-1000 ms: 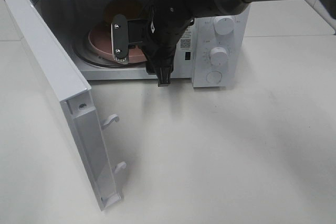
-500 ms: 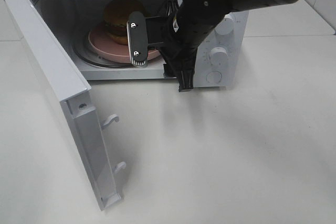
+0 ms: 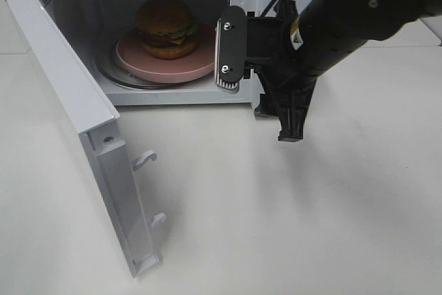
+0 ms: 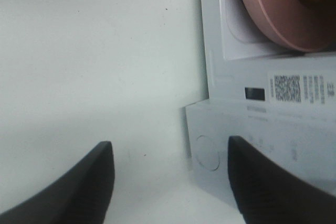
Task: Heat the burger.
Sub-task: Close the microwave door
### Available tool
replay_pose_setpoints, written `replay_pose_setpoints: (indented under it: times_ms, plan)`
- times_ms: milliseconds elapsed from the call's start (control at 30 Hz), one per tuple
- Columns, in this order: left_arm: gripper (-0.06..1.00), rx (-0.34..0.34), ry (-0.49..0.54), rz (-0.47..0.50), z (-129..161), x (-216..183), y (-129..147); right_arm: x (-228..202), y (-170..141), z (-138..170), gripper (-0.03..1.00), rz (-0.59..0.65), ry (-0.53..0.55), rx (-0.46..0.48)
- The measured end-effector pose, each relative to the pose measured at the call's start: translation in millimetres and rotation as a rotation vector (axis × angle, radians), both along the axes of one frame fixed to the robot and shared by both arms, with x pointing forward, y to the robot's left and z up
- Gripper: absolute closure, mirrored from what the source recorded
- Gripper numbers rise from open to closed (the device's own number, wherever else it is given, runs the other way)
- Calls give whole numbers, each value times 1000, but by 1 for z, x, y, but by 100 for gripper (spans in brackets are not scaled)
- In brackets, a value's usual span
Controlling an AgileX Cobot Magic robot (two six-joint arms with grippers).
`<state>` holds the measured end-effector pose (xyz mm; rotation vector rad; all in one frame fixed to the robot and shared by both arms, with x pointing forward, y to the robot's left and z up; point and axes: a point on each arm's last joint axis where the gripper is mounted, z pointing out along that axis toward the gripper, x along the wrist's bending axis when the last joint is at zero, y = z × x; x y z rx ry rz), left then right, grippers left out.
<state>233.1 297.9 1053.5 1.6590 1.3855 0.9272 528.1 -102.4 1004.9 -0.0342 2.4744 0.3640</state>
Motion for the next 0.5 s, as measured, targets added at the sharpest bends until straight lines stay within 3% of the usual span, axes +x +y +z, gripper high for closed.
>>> replay_pose_setpoints:
  times_ms: [167,200,300,367,500]
  plan:
    - [-3,0,0,0,0,0,0,-24,-19,14,35,-133,23,118]
    - [-3,0,0,0,0,0,0,-33,-27,22,35,-193,25,178]
    - [-3,0,0,0,0,0,0,-37,-32,26,35,-224,26,211]
    - [-3,0,0,0,0,0,0,-51,-53,38,35,-357,35,317]
    - [-3,0,0,0,0,0,0,-57,-72,45,35,-486,52,379]
